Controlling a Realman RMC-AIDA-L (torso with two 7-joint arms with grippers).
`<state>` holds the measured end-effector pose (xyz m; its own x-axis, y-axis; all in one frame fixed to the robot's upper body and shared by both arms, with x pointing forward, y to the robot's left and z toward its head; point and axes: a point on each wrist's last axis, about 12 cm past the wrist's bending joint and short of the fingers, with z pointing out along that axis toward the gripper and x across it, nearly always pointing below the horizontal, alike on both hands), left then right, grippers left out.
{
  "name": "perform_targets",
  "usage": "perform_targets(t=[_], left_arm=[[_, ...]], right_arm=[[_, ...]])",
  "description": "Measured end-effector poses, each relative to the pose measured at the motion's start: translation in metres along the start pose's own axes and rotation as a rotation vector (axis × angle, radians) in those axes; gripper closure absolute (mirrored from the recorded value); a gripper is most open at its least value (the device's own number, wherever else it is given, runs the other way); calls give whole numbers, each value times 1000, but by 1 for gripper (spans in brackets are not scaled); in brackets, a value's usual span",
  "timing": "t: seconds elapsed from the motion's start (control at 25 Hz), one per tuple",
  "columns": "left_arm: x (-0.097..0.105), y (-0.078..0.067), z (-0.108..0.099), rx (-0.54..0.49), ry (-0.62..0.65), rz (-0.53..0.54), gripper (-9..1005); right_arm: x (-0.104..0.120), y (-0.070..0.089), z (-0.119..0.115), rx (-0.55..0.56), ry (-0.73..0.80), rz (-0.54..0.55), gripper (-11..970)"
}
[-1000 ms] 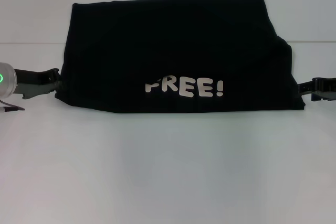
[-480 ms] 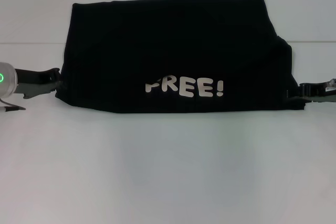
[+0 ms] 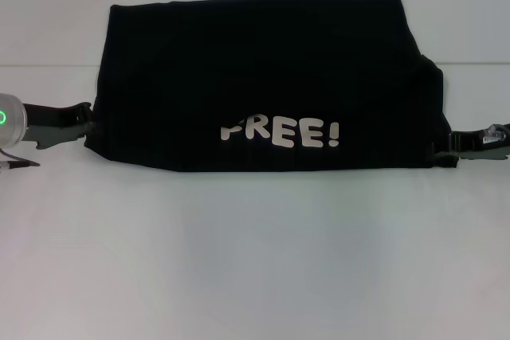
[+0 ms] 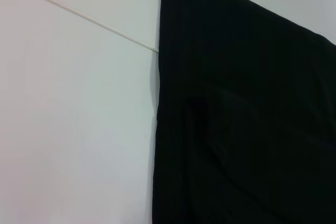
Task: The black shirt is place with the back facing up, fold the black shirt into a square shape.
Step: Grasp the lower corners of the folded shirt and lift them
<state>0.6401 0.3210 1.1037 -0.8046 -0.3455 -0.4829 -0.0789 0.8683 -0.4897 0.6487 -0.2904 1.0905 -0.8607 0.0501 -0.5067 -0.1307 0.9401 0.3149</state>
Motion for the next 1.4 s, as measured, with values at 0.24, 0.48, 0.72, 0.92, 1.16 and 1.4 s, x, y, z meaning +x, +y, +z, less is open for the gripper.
perform_targets(t=[0.24, 0.48, 0.72, 0.92, 1.16, 1.4], left_arm=[[-1, -2, 1, 3, 0, 2, 961], [-1, -2, 1, 8, -3, -3, 957], [1, -3, 0, 24, 18, 15, 953], [4, -12, -9, 89, 108, 77, 950], [7, -17, -33, 180, 245, 158, 947], [25, -10, -51, 189, 420, 217, 943]], right_arm=[[-3, -2, -3, -2, -8, 8, 609], [-5, -3, -5, 0, -14, 11, 843], [-7, -6, -8, -3, -10, 12, 911], [-7, -8, -23, -46, 38, 2, 910], [3, -20, -48, -84, 123, 14, 907], [23, -29, -62, -121, 221, 30, 905]])
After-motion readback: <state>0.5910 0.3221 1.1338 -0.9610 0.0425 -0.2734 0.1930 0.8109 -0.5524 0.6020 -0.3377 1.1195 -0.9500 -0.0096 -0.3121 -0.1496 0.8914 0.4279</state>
